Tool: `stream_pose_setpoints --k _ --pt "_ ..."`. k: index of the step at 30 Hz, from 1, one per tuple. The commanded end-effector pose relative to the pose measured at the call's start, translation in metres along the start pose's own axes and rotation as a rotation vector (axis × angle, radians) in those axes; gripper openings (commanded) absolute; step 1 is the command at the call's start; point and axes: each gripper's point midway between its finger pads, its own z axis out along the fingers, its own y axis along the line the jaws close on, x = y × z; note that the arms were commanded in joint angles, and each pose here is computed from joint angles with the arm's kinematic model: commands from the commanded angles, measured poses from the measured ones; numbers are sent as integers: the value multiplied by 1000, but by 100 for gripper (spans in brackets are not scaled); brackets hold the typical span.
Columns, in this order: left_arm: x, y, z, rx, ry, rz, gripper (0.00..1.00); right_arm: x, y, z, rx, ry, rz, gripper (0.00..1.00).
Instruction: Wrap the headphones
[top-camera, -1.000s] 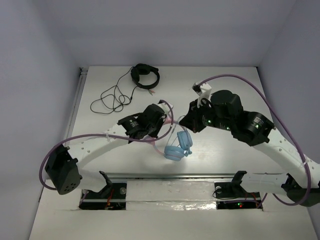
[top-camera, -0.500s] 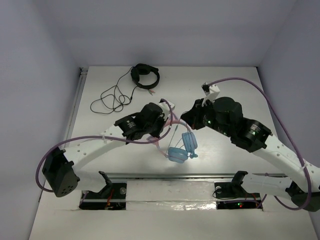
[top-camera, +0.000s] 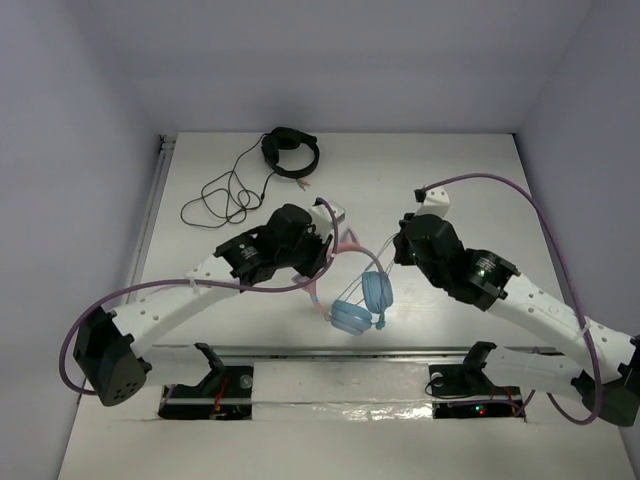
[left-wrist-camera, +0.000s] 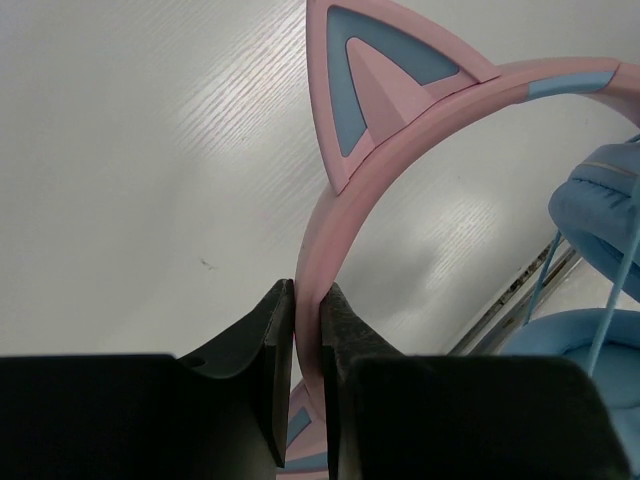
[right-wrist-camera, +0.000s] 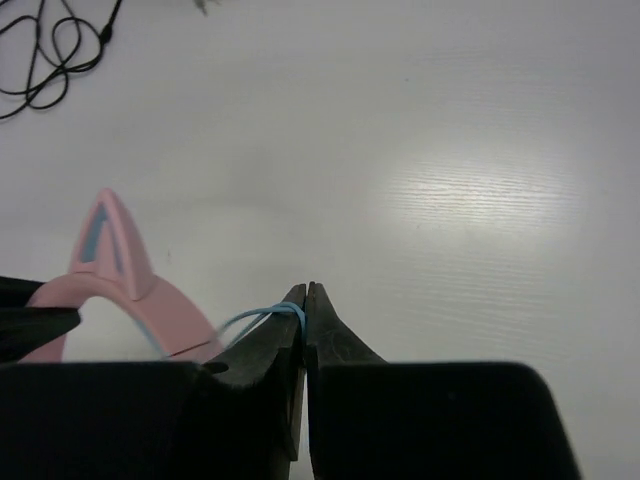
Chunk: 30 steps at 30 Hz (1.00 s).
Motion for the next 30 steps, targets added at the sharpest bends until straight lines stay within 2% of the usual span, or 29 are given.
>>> stream_pose_setpoints --k 1,3,7,9,14,19,22,27,29,30 --pt "-22 0 -14 48 -96 -17 0 -7 -19 7 61 -53 50 7" --pt "-24 -3 -14 88 -91 -28 0 0 -10 13 1 -16 48 28" --pt "-32 -9 -17 160 -119 -45 0 2 -16 35 0 20 63 39" --pt "-33 -6 -15 165 -111 -66 0 -11 -15 36 -21 -3 90 50" --pt "-38 7 -11 198 -120 -122 0 -35 -14 38 -57 -20 99 58" --pt "-40 21 0 178 -97 -172 0 -71 14 -3 -244 -96 129 74" --pt "-42 25 9 177 -85 -185 0 -84 17 -21 -282 -124 124 82" --pt "-46 26 19 181 -74 -210 0 -81 25 -26 -338 -114 130 87" --pt "-49 26 20 182 -78 -220 0 -75 27 -25 -351 -97 135 87" --pt "-51 30 20 177 -85 -226 0 -75 29 -27 -362 -93 140 84"
